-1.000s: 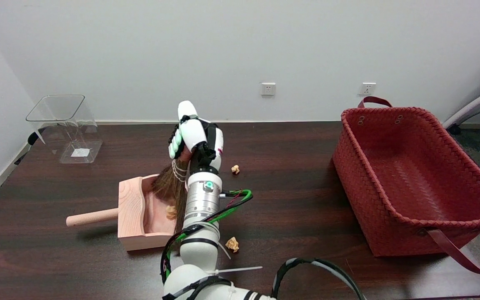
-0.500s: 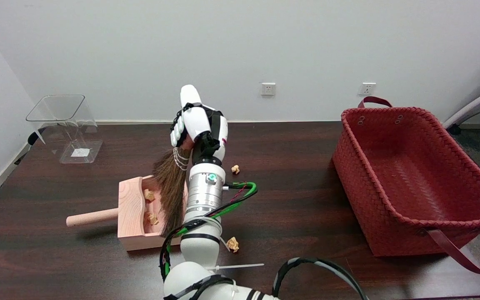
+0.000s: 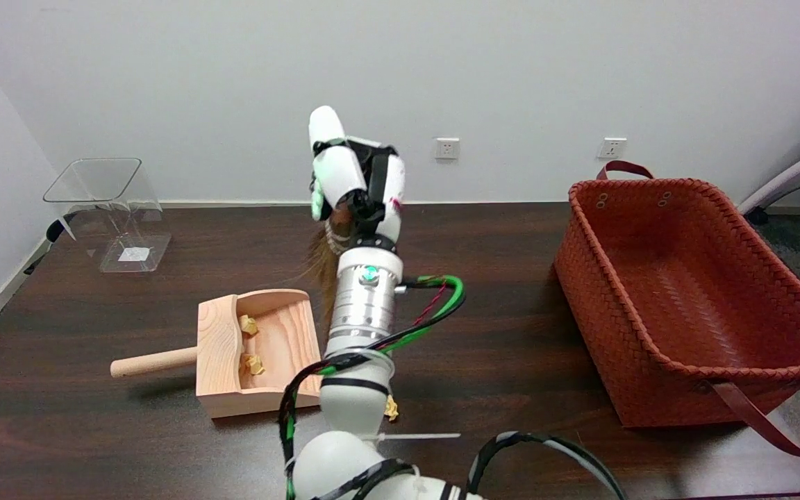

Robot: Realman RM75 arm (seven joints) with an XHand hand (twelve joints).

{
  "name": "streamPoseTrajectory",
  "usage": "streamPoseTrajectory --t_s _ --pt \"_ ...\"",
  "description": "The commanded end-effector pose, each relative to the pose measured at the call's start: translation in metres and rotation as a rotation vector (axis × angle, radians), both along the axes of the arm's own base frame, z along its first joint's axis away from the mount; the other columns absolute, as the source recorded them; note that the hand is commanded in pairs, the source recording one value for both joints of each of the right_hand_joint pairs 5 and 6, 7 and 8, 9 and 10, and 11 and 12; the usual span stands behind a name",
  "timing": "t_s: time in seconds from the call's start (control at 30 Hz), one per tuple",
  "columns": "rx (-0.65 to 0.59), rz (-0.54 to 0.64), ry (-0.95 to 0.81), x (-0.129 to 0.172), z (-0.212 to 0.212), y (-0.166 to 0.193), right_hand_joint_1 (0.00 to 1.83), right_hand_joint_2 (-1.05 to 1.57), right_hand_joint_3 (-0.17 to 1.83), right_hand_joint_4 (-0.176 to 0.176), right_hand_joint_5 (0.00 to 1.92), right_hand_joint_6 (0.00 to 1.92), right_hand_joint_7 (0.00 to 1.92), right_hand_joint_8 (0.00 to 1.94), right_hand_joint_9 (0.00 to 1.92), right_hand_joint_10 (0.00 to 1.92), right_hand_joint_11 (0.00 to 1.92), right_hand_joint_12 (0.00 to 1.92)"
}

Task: Use the broom to sweep the yellow paper into the dustpan.

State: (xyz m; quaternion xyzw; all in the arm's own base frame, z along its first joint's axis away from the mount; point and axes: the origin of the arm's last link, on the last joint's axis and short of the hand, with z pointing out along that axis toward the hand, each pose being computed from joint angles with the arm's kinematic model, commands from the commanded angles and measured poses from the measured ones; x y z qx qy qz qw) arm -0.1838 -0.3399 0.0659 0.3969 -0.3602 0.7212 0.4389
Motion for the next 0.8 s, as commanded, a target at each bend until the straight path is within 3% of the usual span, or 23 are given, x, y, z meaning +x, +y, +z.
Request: streamPoseTrajectory --t_s 0.03,0.2,0.5,0.8 --pt "-0.160 0.116 0.368 0.043 0.069 -0.014 0.90 1.57 0.30 0.000 1.92 1.92 1.92 1.92 1.92 1.92 1.92 1.92" --pt "-0.086 0.140 0.427 0.041 0.113 -0.033 0.91 1.57 0.49 0.000 1.92 1.92 1.92 1.92 1.92 1.92 1.92 1.92" --pt "0.013 0.076 0.438 0.014 0.195 -0.043 0.87 1.57 0.62 0.000 1.92 1.92 1.92 1.92 1.92 1.92 1.92 1.92" --pt "0.042 0.013 0.394 -0.017 0.211 -0.041 0.86 1.57 0.66 0.000 1.92 1.92 1.92 1.92 1.92 1.92 1.92 1.92"
